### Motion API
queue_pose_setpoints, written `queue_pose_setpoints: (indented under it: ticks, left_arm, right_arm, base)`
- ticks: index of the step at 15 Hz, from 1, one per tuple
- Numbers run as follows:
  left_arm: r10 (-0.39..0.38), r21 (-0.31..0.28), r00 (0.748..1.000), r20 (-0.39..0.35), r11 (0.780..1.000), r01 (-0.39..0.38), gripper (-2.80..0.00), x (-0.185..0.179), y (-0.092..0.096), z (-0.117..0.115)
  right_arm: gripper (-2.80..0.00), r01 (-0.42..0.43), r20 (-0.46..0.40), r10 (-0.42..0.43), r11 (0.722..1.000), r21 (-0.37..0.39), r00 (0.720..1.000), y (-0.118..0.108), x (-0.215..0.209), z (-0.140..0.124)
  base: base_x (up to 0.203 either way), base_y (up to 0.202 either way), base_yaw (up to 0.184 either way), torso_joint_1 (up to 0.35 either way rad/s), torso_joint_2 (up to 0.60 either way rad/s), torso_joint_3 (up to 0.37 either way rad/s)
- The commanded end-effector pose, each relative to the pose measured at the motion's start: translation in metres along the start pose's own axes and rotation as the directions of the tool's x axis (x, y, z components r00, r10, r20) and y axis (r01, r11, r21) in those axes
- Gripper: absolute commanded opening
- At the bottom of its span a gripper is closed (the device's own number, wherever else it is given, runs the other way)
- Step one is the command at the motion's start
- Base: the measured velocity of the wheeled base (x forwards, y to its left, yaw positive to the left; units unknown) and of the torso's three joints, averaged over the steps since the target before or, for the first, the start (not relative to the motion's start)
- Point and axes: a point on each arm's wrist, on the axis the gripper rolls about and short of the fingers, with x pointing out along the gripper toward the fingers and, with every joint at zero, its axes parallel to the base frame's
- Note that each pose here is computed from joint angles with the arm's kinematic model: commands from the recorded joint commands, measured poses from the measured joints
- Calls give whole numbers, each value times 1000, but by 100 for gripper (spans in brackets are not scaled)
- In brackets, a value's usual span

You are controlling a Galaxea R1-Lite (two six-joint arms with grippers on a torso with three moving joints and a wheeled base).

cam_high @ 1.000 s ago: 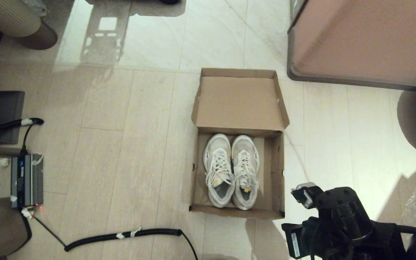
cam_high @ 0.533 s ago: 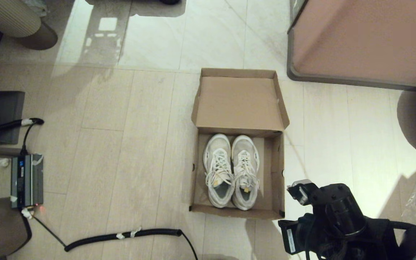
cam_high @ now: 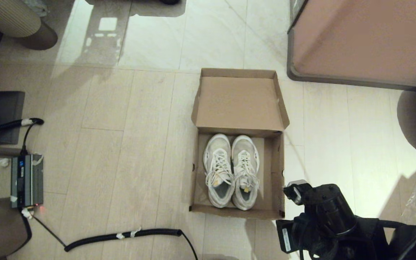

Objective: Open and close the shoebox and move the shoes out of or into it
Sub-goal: Put the shoes out of the shoe box

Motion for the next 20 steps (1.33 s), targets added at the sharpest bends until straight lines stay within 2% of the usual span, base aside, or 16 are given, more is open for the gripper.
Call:
queue_pose_setpoints:
  ticks: [1,10,13,14,18,20]
  left_arm:
    - [0,0,1000,-3,1000,0,-280,0,0,0]
    - [-1,0,1000,-4,1000,1,-280,0,0,0]
    - [0,0,1000,-3,1000,0,-280,0,0,0]
    - [-2,0,1000,-4,1000,2,-280,0,0,0]
    - [-1,0,1000,-3,1000,1,-280,0,0,0]
    - [-1,0,1000,-5,1000,1,-280,0,0,0]
  right_arm:
    - [-280,-5,-10,5,1000,-8,1000,3,3,-3]
    - [-280,22,-23,-22,1000,-1,999,11,24,-1]
    - [-280,0,15,-1,999,32,1000,25,45,17]
    - [0,-6,29,4,999,42,1000,30,55,24]
    - [0,29,-23,-29,999,25,999,36,89,14]
    - [0,64,-19,-63,998,26,998,40,106,13]
  base:
    - [0,0,0,0,0,0]
    - [0,0,0,0,0,0]
    - [0,0,0,0,0,0]
    - [0,0,0,0,0,0]
    - [0,0,0,0,0,0]
    - [0,0,0,0,0,0]
